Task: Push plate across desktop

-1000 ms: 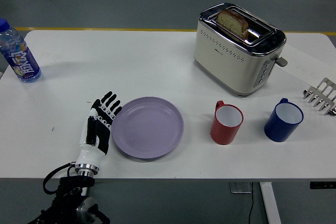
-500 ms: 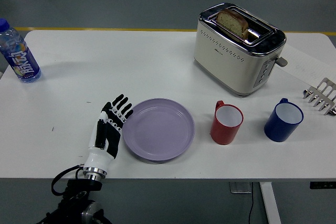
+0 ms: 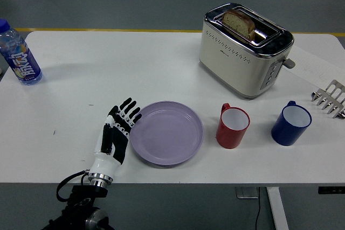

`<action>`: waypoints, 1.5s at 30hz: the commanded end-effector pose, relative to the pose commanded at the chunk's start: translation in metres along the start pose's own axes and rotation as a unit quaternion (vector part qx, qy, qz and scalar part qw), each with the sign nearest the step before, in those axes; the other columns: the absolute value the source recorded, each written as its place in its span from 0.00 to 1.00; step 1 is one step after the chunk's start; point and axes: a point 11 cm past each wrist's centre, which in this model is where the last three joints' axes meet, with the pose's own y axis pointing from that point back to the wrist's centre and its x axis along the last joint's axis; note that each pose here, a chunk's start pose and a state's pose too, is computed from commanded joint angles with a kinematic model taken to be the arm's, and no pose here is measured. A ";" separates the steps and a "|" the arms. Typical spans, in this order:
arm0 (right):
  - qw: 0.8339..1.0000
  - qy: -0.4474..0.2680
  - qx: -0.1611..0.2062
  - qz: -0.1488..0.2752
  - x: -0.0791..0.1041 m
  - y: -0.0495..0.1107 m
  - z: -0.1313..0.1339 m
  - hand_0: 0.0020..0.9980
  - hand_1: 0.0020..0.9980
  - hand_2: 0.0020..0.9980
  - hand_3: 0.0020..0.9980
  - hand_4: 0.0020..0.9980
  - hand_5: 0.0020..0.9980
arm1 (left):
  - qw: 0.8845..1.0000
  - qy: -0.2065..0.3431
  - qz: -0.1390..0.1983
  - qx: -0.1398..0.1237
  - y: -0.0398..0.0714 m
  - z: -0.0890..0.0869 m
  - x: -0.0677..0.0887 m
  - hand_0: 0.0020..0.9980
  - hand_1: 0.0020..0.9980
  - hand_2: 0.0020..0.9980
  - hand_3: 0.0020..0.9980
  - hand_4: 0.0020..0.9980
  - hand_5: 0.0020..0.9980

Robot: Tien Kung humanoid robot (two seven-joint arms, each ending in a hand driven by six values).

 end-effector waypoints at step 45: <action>1.000 -0.005 0.000 0.002 -0.001 0.001 -0.002 0.65 0.62 0.69 0.78 0.52 0.56 | 0.988 -0.123 0.087 0.028 -0.031 0.157 0.167 0.73 0.76 0.75 0.71 0.52 1.00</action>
